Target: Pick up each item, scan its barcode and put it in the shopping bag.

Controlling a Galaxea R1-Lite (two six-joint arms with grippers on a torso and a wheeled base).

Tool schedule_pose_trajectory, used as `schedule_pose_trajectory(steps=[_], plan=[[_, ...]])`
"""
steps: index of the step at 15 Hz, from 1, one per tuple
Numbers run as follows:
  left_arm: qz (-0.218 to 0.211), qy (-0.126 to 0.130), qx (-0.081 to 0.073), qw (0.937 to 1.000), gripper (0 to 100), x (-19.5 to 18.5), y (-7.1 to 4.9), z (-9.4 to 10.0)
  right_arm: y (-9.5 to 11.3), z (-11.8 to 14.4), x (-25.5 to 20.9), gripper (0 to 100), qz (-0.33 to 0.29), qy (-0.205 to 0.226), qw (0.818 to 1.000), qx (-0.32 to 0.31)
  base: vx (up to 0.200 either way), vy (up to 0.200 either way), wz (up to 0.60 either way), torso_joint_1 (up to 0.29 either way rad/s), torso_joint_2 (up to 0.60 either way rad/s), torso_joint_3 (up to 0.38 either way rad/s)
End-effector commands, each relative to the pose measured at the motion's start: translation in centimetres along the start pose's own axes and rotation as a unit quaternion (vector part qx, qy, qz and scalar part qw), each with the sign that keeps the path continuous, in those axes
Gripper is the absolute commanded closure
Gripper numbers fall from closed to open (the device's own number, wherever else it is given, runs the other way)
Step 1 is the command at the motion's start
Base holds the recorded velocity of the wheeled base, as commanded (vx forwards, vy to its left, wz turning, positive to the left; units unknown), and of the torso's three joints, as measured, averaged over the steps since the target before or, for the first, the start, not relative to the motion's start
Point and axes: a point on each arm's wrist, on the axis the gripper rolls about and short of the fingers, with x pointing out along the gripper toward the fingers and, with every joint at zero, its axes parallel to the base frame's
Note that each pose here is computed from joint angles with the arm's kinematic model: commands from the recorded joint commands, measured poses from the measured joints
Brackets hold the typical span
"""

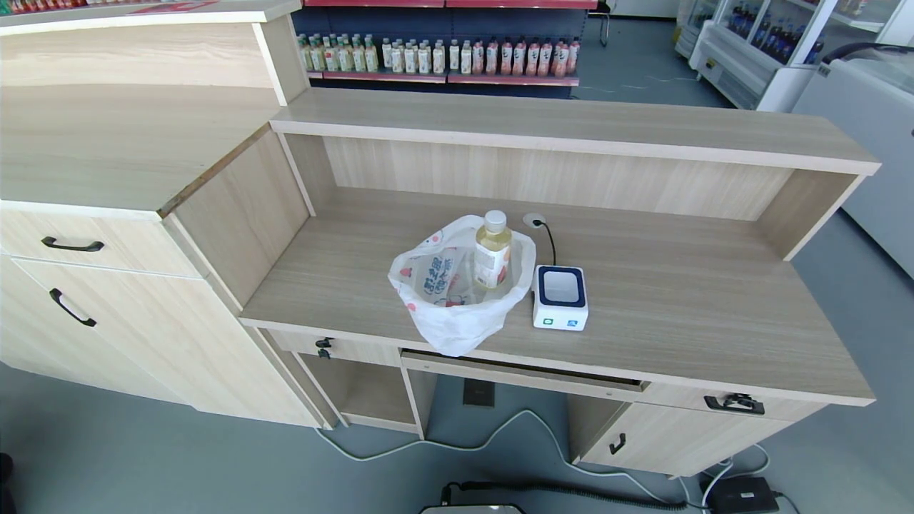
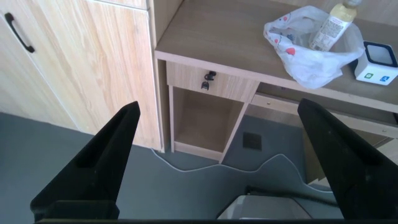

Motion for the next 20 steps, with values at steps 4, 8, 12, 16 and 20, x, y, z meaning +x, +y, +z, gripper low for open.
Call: schedule_pose_trajectory(steps=[4, 8, 12, 16, 20], plan=[[0.000, 0.000, 0.000, 1.0000, 0, 0.0, 0.0, 0.0, 1.5, -6.2, 2.3, 100, 0.086, 0.031, 0.995, 0.033, 0.000, 0.000, 0.00, 0.000, 0.00, 0.000], [0.000, 0.000, 0.000, 1.0000, 0, 0.0, 0.0, 0.0, 2.7, -8.0, 4.2, 100, 0.127, 0.046, 0.984, 0.113, 0.000, 0.000, 0.00, 0.000, 0.00, 0.000], [0.001, 0.000, 0.000, 1.0000, 0, 0.0, 0.0, 0.0, 5.4, -9.7, 7.8, 100, 0.227, 0.037, 0.924, 0.305, 0.000, 0.000, 0.00, 0.000, 0.00, 0.000], [0.000, 0.000, 0.000, 1.0000, 0, 0.0, 0.0, 0.0, 9.3, -11.7, 12.6, 100, 0.279, 0.070, 0.814, 0.505, 0.000, 0.000, 0.00, 0.000, 0.00, 0.000], [0.000, 0.000, 0.000, 1.0000, 0, 0.0, 0.0, 0.0, 13.2, -12.1, 18.8, 100, 0.267, 0.113, 0.741, 0.605, 0.000, 0.000, 0.00, 0.000, 0.00, 0.000]])
